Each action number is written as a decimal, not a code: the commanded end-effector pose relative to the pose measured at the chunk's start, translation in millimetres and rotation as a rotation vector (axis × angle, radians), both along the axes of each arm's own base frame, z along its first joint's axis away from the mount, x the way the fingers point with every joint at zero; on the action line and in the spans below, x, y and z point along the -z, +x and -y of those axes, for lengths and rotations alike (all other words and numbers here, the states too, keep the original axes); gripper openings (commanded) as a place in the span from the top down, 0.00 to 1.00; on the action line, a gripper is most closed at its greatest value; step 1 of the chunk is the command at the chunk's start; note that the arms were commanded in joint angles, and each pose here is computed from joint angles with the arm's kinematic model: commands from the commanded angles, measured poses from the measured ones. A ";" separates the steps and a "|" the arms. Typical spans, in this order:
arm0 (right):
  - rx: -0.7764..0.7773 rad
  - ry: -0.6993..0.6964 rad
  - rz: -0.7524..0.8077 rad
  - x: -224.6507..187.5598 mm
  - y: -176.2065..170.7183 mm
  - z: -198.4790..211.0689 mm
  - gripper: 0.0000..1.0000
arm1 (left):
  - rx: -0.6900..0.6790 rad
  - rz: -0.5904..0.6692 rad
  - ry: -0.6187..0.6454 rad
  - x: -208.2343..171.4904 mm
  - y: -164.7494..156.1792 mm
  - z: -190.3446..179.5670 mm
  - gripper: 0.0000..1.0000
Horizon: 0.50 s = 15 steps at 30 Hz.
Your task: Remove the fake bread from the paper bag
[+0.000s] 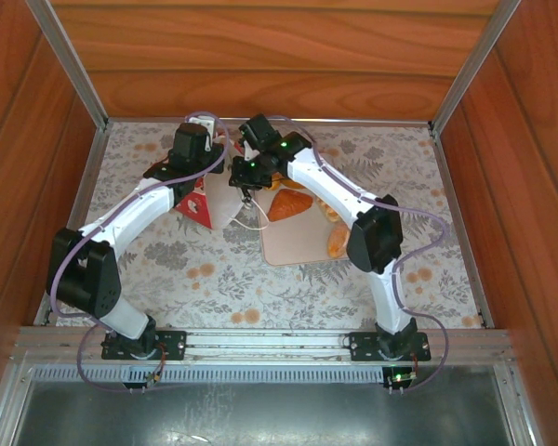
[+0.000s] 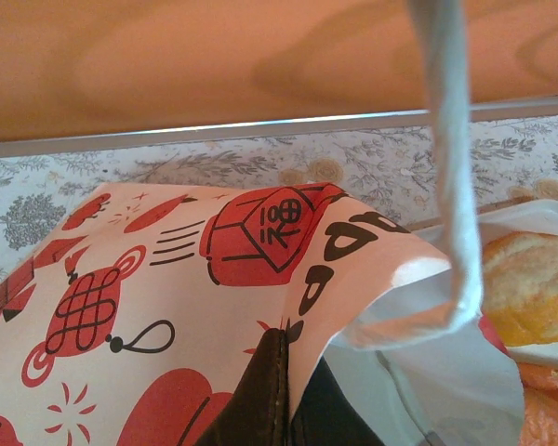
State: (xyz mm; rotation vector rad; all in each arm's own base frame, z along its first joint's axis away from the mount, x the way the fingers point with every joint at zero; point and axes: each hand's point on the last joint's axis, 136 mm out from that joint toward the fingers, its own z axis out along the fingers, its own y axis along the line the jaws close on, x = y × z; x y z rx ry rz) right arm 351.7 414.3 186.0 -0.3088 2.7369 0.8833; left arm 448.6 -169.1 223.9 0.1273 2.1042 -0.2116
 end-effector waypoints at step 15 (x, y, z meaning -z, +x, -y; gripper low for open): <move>0.000 0.148 0.018 -47.4 -41.4 16.8 0.89 | -0.092 0.006 0.067 4.9 9.8 -18.8 1.00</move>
